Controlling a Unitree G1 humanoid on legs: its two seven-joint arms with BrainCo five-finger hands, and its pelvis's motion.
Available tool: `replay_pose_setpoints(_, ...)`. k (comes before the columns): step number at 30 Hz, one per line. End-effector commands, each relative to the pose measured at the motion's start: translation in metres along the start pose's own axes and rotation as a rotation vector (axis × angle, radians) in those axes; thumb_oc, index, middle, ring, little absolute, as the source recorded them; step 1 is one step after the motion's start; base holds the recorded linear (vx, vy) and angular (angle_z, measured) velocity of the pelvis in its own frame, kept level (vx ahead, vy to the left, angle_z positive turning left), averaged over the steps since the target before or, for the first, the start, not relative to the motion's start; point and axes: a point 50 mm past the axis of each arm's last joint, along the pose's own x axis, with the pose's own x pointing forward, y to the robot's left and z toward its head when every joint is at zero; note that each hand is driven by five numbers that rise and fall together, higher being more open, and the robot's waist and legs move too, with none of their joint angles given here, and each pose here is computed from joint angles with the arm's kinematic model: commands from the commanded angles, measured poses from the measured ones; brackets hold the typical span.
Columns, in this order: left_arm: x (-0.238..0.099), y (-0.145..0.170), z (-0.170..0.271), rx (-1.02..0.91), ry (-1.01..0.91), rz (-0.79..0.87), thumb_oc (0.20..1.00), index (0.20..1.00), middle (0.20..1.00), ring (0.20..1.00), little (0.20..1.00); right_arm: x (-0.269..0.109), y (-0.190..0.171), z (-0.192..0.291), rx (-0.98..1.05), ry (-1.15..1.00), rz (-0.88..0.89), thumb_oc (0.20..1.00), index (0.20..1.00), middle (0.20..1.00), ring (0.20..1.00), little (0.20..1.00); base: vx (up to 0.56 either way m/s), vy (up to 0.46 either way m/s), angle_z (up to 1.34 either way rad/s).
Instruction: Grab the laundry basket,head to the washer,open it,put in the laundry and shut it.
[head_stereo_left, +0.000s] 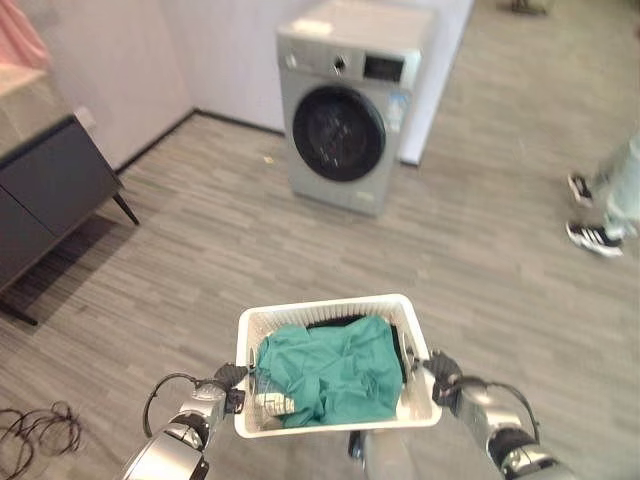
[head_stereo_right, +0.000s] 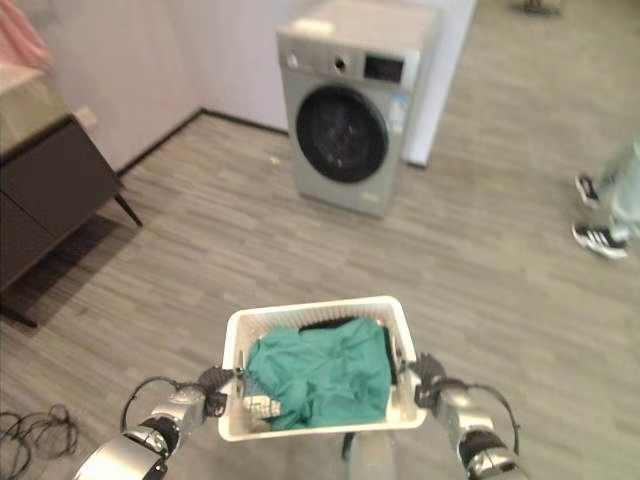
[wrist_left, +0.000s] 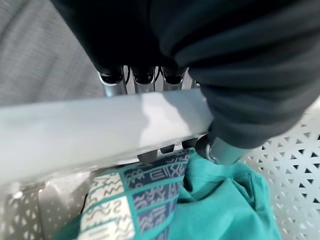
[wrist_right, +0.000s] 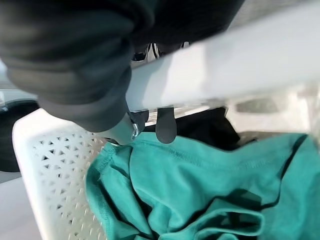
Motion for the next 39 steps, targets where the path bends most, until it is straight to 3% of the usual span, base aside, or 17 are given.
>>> replay_pose_setpoints(1,0.001,-0.006,0.034,-0.08,-0.105,-0.092,0.2,0.2,0.2,0.2,0.2,-0.007,-0.002,-0.018,-0.007,0.067,0.097,0.2,0.2,0.2,0.2,0.2,0.27,-0.398,0.18)
replay_pose_setpoints(8,0.002,-0.009,0.038,-0.088,-0.095,-0.096,0.2,0.2,0.2,0.2,0.2,-0.008,-0.008,-0.019,0.005,0.08,0.061,0.2,0.2,0.2,0.2,0.2,0.35,-0.325,-0.2)
replay_pose_setpoints(28,-0.001,0.003,0.011,-0.12,-0.08,-0.064,0.2,0.2,0.2,0.2,0.2,-0.01,0.005,-0.031,-0.05,0.103,0.136,0.2,0.2,0.2,0.2,0.2,0.33,0.052,-0.18)
replay_pose_setpoints(36,0.0,-0.019,0.031,-0.03,-0.133,-0.132,0.2,0.2,0.2,0.2,0.2,-0.012,0.004,-0.039,-0.075,0.136,0.151,0.2,0.2,0.2,0.2,0.2,0.22,0.097,0.1)
replay_pose_setpoints(37,0.0,-0.021,0.037,0.0,-0.146,-0.137,0.2,0.2,0.2,0.2,0.2,-0.013,-0.001,-0.04,-0.076,0.143,0.136,0.2,0.2,0.2,0.2,0.2,0.39,-0.199,0.03)
replay_pose_setpoints(38,-0.003,-0.027,0.095,0.117,-0.307,-0.102,0.2,0.2,0.2,0.2,0.2,-0.018,-0.014,-0.051,-0.217,0.244,0.164,0.2,0.2,0.2,0.2,0.2,0.18,-0.185,0.46)
replay_pose_setpoints(39,-0.001,-0.019,0.074,0.117,-0.236,-0.113,0.2,0.2,0.2,0.2,0.2,-0.018,-0.027,-0.044,-0.139,0.224,0.071,0.2,0.2,0.2,0.2,0.2,0.04,-0.1,0.98)
